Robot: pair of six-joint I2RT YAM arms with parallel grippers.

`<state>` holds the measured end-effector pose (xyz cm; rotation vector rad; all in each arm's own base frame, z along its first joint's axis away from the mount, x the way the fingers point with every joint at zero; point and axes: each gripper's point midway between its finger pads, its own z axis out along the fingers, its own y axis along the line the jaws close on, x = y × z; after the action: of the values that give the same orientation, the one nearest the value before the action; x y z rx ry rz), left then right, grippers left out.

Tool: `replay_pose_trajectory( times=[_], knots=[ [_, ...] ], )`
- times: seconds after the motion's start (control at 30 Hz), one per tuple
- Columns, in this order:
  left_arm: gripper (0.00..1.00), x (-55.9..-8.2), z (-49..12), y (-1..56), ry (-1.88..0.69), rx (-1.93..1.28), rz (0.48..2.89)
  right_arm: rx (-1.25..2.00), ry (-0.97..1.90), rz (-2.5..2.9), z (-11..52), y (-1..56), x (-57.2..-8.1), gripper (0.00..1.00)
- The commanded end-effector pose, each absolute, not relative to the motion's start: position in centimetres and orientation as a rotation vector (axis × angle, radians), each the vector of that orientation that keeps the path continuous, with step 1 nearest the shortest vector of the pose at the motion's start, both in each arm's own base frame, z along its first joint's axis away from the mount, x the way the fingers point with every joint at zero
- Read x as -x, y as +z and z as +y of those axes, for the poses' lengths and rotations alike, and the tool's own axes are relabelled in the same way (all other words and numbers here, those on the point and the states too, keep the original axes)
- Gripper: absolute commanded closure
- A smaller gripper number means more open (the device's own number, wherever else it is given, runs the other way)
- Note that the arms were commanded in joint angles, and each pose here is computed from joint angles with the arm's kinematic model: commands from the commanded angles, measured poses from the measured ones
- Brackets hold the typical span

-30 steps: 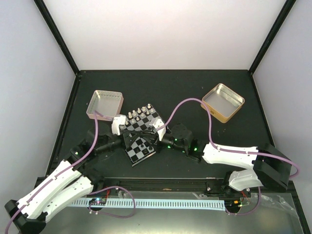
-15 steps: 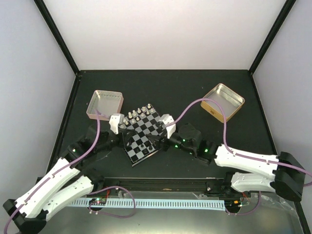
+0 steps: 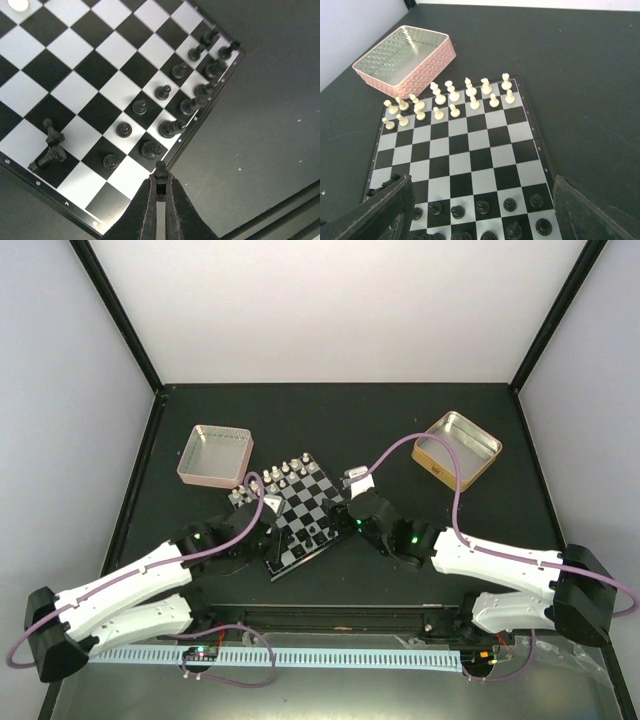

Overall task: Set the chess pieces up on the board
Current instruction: Place the chess piece on the chessboard.

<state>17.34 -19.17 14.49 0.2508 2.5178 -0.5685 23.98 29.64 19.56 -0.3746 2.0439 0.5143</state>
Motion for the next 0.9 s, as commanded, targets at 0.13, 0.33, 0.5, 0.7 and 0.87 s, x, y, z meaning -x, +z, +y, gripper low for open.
replay_pose_trajectory(
  times=[0.13,0.33,0.5,0.7,0.87],
  knots=[
    [0.98,-16.4,-19.4,10.8,-0.464,-0.223,2.545,0.246,0.462,2.077,28.3,19.0,-25.1,0.23],
    [0.99,-16.4,-19.9,8.5,-0.458,-0.220,2.513,0.231,0.452,2.097,28.1,18.4,-25.2,0.22],
    [0.98,-16.5,-19.9,7.5,-0.428,-0.221,2.504,0.228,0.442,2.104,27.9,18.1,-25.2,0.22],
    [0.99,-16.6,-19.6,6.5,-0.418,-0.206,2.498,0.223,0.431,2.111,27.7,17.8,-25.3,0.21],
    [0.98,-16.6,-19.1,5.9,-0.395,-0.192,2.498,0.224,0.427,2.118,27.8,17.6,-25.4,0.21]
  ],
)
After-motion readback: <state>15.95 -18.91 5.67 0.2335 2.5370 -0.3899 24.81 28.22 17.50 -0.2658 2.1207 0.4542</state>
